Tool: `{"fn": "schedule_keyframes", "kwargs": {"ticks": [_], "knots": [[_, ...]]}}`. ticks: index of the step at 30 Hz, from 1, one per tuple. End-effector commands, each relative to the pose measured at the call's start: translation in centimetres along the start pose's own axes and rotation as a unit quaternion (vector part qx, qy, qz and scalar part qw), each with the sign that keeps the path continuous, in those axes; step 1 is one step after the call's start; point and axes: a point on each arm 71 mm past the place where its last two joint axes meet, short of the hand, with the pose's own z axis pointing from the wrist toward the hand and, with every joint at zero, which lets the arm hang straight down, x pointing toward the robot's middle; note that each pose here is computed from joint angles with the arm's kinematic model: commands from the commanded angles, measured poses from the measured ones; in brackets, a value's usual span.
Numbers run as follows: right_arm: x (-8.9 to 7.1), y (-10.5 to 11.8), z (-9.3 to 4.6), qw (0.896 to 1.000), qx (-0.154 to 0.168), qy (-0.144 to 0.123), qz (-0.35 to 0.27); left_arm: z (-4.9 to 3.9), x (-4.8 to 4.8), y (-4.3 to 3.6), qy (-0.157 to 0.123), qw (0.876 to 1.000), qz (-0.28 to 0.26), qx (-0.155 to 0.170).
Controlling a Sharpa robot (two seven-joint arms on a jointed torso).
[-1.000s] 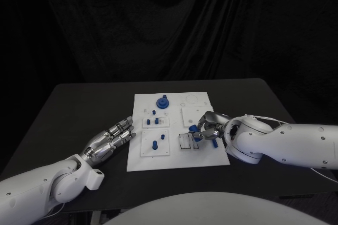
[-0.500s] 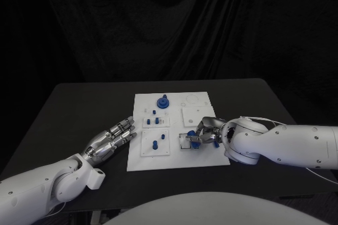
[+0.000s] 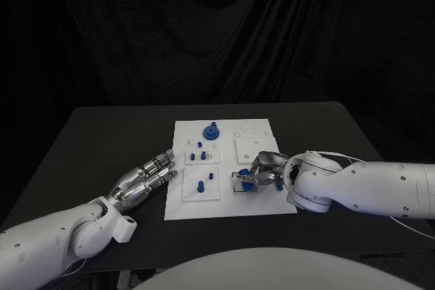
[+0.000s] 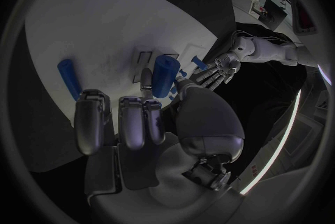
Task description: Assemble the parts on the task board
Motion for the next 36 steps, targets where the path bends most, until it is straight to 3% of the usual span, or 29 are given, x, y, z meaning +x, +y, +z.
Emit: {"fn": "schedule_keyframes", "kwargs": {"ticks": [1,18,30,36], "knots": [[-0.1,0.1,0.0,1.0,-0.011,-0.013,0.008,0.08,0.17,-0.35,0.005,1.0,-0.008,0.03],[-0.1,0.1,0.1,1.0,-0.015,-0.016,0.009,0.08,0.14,-0.11,0.005,1.0,-0.01,0.026],[-0.3,0.1,-0.6,0.998,-0.049,-0.026,-0.026,-0.04,0.12,-0.02,0.005,1.0,-0.01,0.025],[-0.7,-0.4,-1.4,0.996,-0.061,-0.056,-0.037,-0.13,0.11,0.0,0.004,1.0,-0.011,0.025]]}}
